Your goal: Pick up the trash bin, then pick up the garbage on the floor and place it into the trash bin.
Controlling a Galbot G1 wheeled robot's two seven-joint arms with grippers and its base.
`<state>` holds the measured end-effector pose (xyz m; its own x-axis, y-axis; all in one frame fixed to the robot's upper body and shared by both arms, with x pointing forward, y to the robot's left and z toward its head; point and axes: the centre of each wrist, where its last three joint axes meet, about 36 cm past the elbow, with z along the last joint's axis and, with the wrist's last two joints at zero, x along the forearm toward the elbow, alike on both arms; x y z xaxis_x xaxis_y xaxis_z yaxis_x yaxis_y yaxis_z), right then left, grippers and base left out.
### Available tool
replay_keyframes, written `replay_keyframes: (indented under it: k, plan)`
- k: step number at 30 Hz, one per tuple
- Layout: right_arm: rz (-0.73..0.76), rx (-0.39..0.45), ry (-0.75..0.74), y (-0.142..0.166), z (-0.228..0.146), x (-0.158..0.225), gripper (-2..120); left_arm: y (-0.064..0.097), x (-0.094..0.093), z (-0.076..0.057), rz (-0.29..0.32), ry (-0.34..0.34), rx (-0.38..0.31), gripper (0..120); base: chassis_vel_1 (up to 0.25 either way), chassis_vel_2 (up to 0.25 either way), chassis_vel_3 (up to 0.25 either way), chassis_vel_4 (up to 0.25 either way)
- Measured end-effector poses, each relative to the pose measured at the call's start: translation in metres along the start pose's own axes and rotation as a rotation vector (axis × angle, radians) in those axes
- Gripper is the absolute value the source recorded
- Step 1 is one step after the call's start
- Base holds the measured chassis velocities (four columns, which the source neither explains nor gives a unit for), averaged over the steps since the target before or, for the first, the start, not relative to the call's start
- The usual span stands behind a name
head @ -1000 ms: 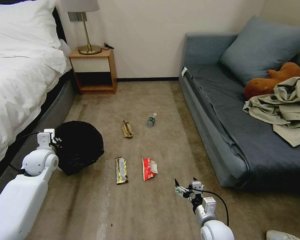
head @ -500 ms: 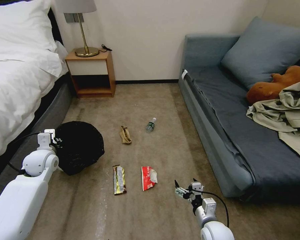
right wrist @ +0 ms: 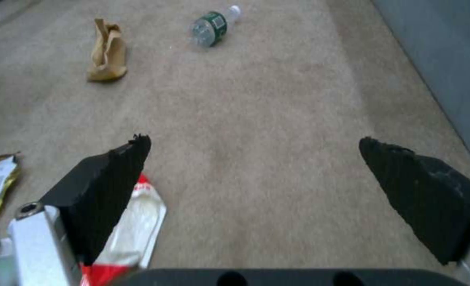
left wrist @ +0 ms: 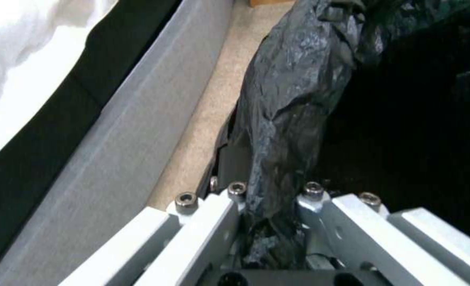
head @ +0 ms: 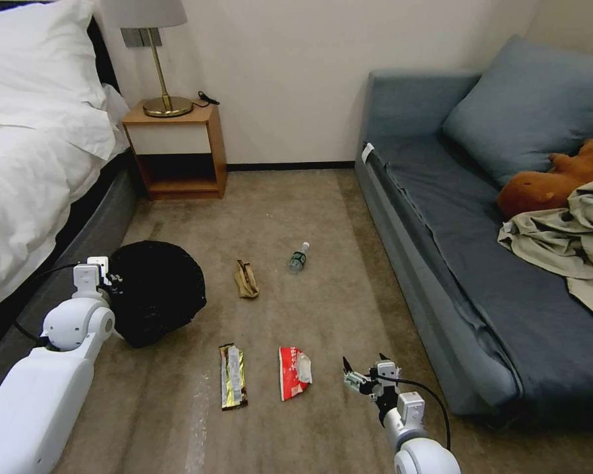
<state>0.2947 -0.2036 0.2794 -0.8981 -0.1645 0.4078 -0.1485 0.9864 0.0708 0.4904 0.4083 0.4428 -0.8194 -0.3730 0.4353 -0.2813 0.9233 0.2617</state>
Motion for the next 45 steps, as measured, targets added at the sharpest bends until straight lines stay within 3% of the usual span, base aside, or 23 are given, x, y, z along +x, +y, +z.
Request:
replay_keyframes:
  k: [30, 45]
  plan:
    - [-0.045, 0.025, 0.033, 0.017, 0.002, -0.013, 100, 0.003, 0.006, 0.01, 0.013, -0.007, 0.007, 2, -0.098, 0.1, 0.102, -0.094]
    - [-0.183, 0.12, 0.151, 0.019, -0.02, -0.082, 100, 0.006, 0.023, 0.01, 0.031, -0.033, 0.001, 2, 0.0, 0.0, 0.0, 0.0]
